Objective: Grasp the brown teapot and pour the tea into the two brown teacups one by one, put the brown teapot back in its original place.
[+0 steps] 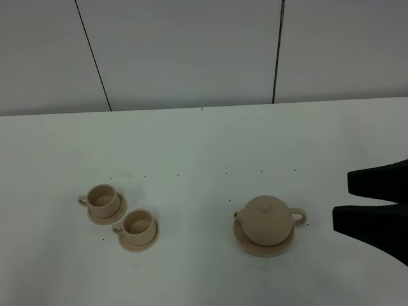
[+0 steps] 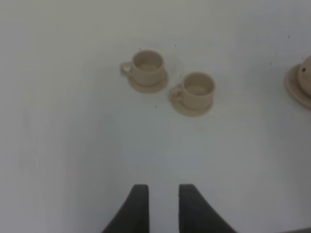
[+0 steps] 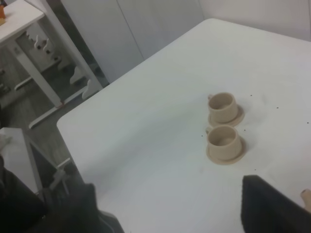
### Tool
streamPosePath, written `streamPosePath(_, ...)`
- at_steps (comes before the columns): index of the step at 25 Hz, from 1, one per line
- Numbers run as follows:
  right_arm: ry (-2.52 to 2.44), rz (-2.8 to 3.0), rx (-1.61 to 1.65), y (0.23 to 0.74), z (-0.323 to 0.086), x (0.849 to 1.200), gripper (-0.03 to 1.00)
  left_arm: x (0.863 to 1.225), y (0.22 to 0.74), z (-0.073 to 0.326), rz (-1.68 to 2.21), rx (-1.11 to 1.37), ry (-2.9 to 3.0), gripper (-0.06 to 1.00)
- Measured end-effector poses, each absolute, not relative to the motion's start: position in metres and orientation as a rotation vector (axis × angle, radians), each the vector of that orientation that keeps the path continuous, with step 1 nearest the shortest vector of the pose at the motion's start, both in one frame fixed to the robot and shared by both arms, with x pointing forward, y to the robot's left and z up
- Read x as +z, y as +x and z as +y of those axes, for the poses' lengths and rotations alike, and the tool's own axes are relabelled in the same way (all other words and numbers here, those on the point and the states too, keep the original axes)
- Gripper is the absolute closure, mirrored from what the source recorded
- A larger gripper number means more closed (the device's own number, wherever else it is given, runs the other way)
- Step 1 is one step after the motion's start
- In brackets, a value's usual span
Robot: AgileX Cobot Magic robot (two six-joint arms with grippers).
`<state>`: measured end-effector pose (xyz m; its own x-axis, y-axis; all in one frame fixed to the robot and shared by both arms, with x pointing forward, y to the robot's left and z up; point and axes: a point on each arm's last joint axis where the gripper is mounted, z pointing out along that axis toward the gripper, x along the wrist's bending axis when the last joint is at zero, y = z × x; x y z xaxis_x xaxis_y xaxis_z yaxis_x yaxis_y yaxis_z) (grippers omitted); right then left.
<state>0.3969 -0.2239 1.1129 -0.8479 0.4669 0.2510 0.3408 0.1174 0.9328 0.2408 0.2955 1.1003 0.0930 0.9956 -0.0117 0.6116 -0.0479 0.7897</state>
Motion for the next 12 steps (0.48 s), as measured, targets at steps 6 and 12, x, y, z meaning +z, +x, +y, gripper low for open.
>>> streamPosePath(6,0.824,2.27,1.848,0.397,-0.224,1.113,0.37,1.088,0.241,0.298,1.672,0.717,1.771,0.72)
streamPosePath(12,0.824,2.273,1.851,0.396,-0.224,1.113,0.37,1.082,0.23,0.298,1.628,0.768,1.687,0.72)
